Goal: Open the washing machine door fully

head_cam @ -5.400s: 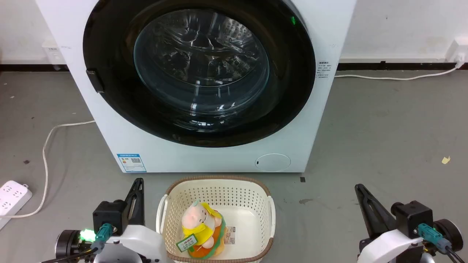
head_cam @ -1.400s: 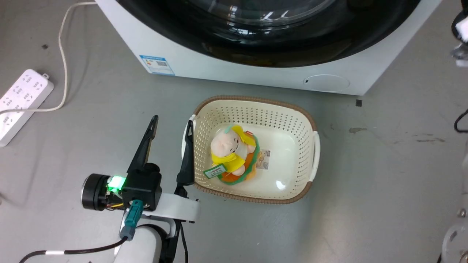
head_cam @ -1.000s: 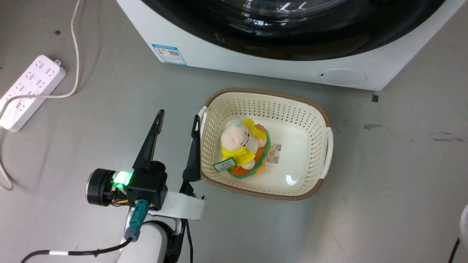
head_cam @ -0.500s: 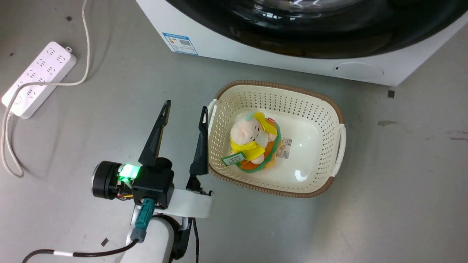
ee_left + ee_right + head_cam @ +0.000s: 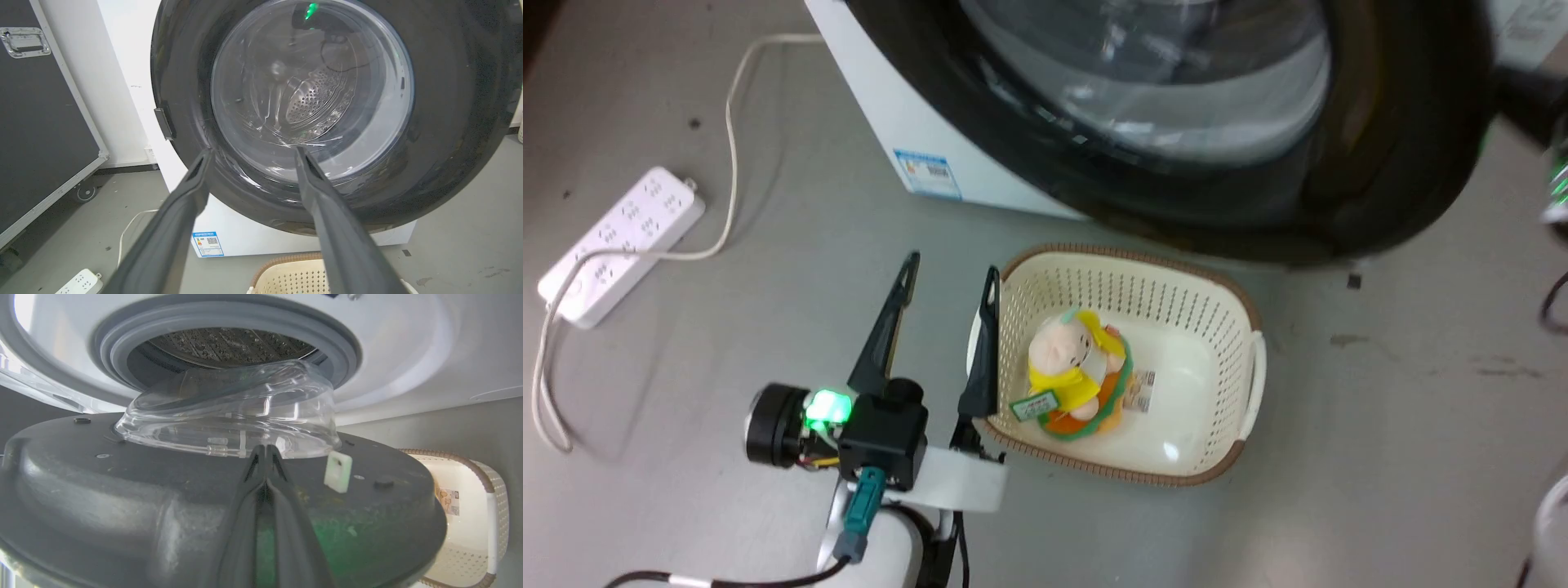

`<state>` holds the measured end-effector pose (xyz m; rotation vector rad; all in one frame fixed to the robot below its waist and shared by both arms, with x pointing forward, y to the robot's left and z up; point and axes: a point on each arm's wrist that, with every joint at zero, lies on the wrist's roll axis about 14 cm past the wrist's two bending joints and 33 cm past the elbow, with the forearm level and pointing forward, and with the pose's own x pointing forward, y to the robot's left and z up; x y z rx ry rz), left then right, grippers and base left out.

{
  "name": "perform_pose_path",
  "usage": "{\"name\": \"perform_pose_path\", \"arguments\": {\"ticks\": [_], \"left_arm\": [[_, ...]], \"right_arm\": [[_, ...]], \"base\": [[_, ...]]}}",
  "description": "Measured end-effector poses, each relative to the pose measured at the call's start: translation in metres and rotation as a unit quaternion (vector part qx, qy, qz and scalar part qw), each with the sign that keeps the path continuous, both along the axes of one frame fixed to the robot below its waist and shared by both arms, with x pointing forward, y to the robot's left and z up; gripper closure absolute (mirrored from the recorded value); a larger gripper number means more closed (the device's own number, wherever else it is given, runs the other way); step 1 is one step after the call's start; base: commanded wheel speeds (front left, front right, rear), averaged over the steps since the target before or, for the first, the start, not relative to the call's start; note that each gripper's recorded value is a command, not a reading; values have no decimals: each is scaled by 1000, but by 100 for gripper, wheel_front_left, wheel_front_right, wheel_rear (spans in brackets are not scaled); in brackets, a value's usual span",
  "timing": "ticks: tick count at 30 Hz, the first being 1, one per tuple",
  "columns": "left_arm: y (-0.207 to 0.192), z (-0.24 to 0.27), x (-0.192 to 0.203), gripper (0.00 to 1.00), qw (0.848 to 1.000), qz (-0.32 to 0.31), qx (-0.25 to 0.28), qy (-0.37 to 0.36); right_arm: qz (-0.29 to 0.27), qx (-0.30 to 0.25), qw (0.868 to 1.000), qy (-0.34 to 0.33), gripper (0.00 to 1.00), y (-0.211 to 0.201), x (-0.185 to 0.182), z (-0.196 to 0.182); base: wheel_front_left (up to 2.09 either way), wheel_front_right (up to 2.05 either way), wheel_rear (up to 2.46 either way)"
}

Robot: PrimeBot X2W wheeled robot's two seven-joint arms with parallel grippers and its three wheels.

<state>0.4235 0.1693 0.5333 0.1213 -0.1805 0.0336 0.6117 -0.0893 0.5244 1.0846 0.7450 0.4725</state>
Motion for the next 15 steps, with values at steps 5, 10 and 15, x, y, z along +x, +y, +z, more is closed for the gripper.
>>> {"name": "perform_pose_path", "arguments": {"ticks": [5,10,15], "left_arm": [[-5,5,-16,0,1000,-6,-5,-3],[-9,10,-29,0,1000,-10,-9,-8],[-11,10,-40,0,1000,-16,-11,-7]], "right_arm": [[36,3,999,13,100,15,-42,-2],[57,5,998,10,100,12,-75,3],[86,26,996,6,100,18,-101,8]], "base": [[0,0,0],[0,0,0],[0,0,0]]}}
